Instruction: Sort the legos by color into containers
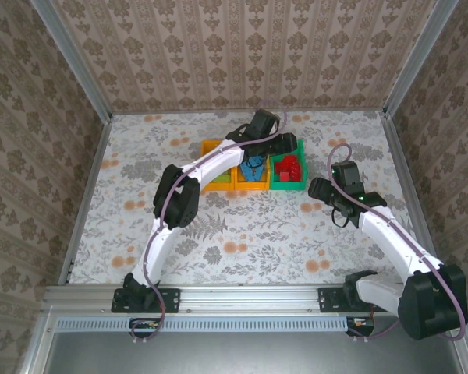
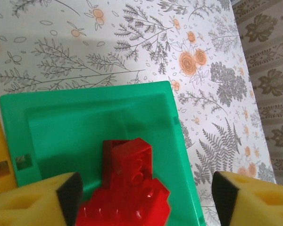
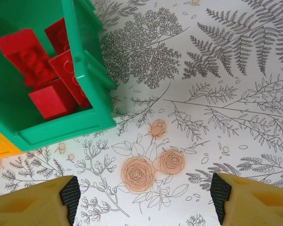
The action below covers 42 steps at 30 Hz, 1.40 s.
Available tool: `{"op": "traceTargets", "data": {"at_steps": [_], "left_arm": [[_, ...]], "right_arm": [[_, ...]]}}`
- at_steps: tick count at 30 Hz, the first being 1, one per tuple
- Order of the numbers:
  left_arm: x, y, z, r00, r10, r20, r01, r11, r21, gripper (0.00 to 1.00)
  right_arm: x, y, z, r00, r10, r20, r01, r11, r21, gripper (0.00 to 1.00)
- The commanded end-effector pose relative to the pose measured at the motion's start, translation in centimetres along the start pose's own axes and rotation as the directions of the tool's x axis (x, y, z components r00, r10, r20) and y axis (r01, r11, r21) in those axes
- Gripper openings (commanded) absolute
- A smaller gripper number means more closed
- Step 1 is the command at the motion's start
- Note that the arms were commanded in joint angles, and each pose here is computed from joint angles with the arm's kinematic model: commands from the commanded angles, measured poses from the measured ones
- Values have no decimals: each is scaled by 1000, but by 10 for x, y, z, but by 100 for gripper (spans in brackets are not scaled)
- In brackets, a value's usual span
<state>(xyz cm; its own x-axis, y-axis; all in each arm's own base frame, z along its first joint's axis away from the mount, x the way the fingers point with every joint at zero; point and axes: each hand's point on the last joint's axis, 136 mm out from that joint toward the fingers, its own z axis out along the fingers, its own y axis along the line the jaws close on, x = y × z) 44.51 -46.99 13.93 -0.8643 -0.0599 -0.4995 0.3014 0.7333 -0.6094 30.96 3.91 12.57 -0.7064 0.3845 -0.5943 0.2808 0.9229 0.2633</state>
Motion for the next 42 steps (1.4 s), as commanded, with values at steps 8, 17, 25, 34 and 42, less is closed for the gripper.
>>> {"op": "traceTargets", "data": {"at_steps": [8, 17, 25, 34, 42], "left_arm": [[-10, -44, -85, 976, 189, 112, -191, 982, 2, 100], [63, 146, -223, 991, -28, 131, 95, 835, -543, 100], [161, 246, -307, 960, -235, 152, 268, 612, -744, 100], [193, 287, -304, 937, -330, 116, 293, 560, -775, 93], [182, 300, -276, 924, -372, 91, 319, 615, -721, 89]], "right_arm": [[4, 5, 1, 1000, 19, -9, -19, 999, -43, 76], [8, 10, 7, 1000, 11, -12, -12, 997, -79, 76], [8, 15, 15, 1000, 3, -26, -6, 996, -94, 76], [8, 12, 15, 1000, -2, -28, 0, 997, -77, 76], [9, 9, 11, 1000, -3, -27, 1, 998, -63, 76]]}}
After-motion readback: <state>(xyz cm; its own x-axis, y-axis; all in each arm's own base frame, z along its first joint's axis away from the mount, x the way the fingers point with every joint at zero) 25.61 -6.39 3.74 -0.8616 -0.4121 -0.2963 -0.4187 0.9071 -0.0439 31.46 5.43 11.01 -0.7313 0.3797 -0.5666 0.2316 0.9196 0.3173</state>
